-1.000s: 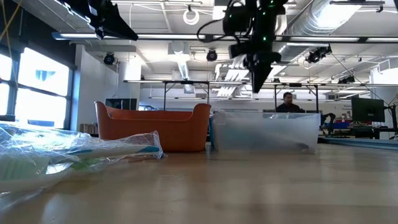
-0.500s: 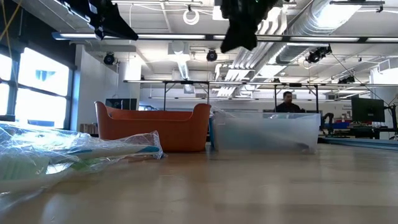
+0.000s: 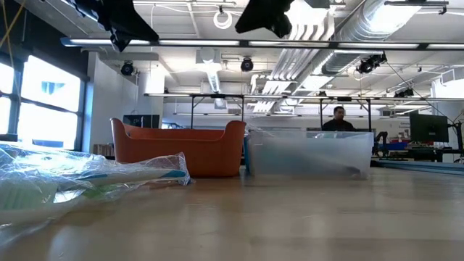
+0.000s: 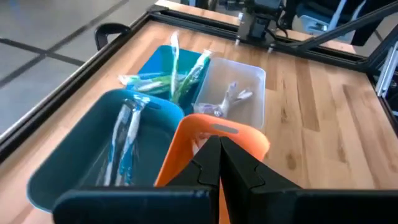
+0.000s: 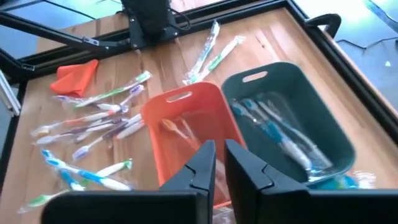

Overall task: Pick & Place Toothbrushes
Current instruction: Put the blue toothbrush into the left blue bin

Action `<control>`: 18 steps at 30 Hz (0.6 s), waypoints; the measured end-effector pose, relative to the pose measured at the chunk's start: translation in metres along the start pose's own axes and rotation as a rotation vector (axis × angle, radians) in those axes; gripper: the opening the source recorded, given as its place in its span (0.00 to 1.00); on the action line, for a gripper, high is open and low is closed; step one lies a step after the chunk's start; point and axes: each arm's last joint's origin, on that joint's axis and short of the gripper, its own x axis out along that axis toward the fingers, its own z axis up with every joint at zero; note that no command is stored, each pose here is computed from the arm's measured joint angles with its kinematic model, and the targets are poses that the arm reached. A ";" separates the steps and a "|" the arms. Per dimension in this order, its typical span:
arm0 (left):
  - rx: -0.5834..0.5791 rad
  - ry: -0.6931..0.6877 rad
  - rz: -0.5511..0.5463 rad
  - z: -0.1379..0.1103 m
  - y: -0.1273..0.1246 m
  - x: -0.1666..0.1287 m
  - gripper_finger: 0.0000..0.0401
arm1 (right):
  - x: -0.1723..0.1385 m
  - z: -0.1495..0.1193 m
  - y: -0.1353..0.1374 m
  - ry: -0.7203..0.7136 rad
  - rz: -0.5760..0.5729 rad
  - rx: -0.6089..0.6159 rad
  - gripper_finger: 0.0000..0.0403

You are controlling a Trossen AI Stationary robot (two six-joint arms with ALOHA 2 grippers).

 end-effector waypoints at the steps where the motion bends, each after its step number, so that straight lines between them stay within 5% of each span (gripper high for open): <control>1: -0.009 0.002 -0.004 0.000 0.000 0.000 0.00 | 0.000 -0.001 0.006 -0.001 -0.003 0.007 0.05; 13: 0.053 0.050 -0.155 -0.009 -0.033 -0.005 0.00 | -0.009 -0.021 0.079 -0.077 -0.083 0.059 0.01; 18: 0.021 0.040 -0.131 -0.012 -0.044 -0.009 0.00 | -0.014 -0.028 0.098 -0.091 -0.087 0.048 0.01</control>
